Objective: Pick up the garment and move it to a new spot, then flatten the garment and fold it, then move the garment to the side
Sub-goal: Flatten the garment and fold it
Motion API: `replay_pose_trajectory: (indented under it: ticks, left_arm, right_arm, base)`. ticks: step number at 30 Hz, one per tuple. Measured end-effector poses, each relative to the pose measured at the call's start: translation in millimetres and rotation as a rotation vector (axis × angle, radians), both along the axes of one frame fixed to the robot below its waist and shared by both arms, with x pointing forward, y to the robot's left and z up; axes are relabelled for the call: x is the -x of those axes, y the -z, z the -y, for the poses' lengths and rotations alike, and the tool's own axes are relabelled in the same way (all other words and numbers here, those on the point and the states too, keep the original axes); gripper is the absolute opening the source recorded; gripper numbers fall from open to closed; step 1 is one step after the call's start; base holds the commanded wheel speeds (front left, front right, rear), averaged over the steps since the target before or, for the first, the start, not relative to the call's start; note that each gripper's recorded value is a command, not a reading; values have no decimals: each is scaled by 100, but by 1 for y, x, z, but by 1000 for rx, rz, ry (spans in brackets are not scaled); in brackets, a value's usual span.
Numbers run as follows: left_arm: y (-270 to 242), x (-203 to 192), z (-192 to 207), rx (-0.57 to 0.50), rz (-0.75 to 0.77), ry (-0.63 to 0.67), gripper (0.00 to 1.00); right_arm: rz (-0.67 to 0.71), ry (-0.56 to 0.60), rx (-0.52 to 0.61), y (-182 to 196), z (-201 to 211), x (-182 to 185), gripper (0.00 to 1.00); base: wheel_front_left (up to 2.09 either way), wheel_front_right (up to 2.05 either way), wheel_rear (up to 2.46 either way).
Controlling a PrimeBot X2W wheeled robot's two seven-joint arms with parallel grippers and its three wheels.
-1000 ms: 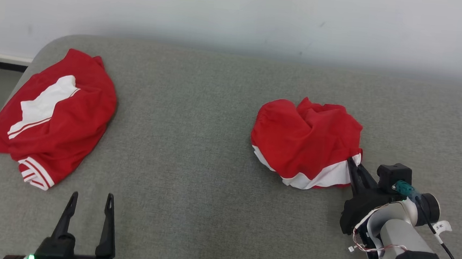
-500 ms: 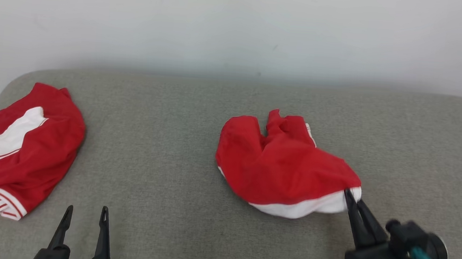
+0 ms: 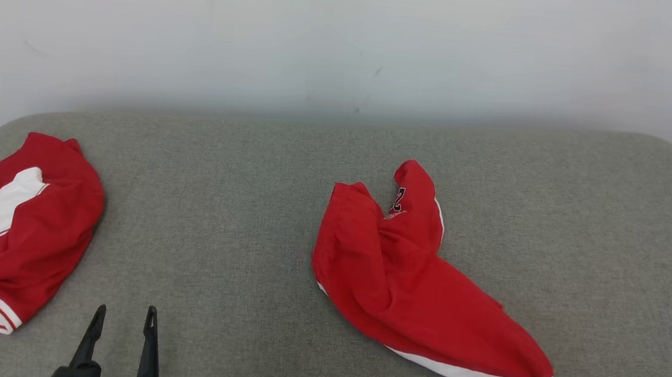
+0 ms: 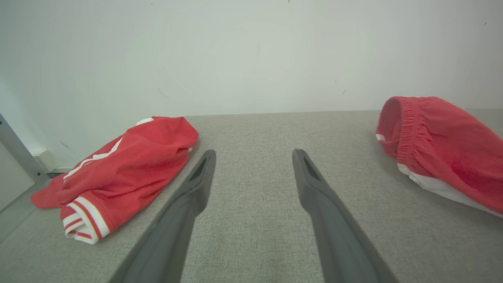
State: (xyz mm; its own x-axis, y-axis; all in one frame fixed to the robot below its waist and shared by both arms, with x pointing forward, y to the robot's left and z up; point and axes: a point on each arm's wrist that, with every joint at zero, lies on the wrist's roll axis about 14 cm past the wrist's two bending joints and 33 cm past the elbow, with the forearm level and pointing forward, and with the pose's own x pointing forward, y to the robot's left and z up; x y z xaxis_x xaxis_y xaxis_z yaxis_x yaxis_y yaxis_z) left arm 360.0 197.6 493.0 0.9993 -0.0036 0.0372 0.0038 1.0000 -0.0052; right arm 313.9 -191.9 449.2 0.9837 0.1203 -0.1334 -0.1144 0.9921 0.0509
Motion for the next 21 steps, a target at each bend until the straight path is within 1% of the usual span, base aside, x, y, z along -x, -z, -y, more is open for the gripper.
replay_pose_trajectory:
  ticks: [1, 2, 3, 11, 15, 21]
  left_arm:
    - [0, 0, 0, 0, 0, 0, 100]
    - [0, -1, 0, 0, -1, 0, 100]
    - [1, -1, 1, 1, -2, 2, 100]
    - [-1, -1, 3, 6, 3, 4, 100]
    - [-3, 0, -1, 3, 10, -4, 100]
    - [-4, 2, -4, -2, 11, -14, 100]
  right_arm:
    - [-6, 13, -2, 1, 2, 2, 0]
    - [-6, 27, -4, 1, 5, 2, 38]
    - [-3, 32, -4, 0, 6, 2, 100]
    - [167, 25, 29, -46, 5, -14, 100]
    - [225, -5, 23, -62, -6, -20, 100]
    - [276, -54, -6, -77, -29, -28, 100]
  base:
    - [0, 0, 0]
    - [0, 0, 0]
    - [0, 0, 0]
    - [0, 0, 0]
    - [0, 0, 0]
    - [0, 0, 0]
